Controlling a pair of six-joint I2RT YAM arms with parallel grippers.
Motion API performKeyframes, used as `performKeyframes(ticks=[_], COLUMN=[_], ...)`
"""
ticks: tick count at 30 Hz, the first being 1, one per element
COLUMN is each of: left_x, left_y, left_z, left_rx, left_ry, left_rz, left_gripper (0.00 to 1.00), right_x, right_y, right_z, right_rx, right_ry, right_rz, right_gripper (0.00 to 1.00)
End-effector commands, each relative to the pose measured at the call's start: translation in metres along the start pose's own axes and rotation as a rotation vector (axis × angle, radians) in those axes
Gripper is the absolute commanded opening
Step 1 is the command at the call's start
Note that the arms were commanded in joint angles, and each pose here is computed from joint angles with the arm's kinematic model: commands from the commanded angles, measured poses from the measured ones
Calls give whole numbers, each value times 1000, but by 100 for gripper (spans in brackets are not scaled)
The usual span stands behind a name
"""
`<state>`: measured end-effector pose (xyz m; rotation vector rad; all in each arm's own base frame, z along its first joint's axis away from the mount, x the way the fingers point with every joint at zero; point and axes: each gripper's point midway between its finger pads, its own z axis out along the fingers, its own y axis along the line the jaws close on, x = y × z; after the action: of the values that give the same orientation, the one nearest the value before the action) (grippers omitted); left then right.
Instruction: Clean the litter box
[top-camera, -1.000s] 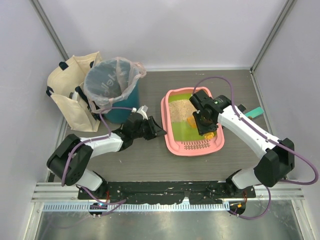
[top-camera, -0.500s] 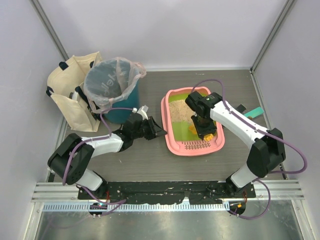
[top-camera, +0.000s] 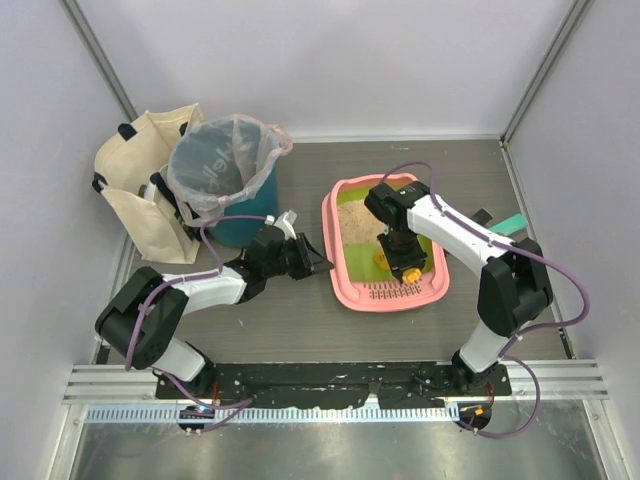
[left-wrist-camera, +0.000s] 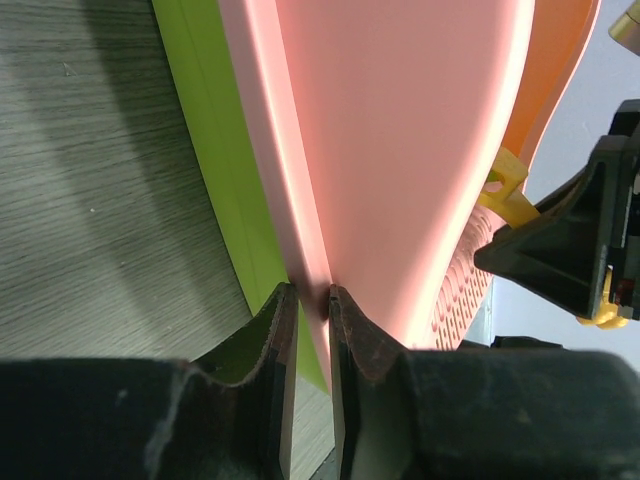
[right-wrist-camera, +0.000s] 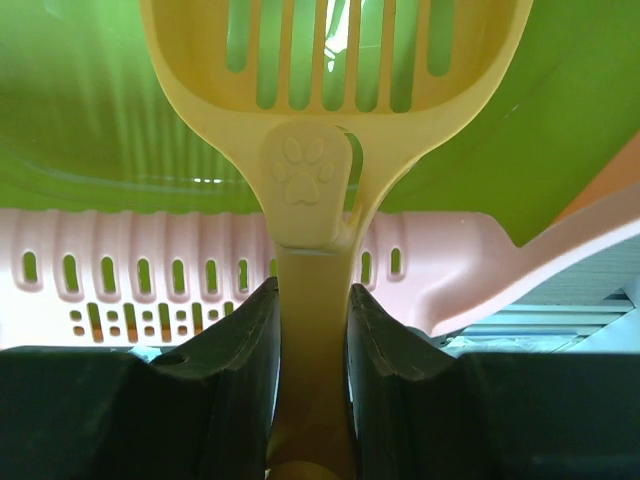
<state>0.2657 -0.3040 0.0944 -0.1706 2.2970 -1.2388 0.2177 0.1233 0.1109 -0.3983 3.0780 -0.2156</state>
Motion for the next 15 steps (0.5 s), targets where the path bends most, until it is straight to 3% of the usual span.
performKeyframes(ticks=[1,15], left_x=[-1,-2], left_y=[-2,-5], left_z=[1,-1], left_rx=[11,13], left_ry=[11,12], left_rz=[43,66], left_gripper=[20,20], right_x=[-15,-40], right_y=[4,5], right_z=[-1,20], right_rx=[-35,-45], right_ry=[-27,-36], right_rz=[3,31], right_gripper=[1,1])
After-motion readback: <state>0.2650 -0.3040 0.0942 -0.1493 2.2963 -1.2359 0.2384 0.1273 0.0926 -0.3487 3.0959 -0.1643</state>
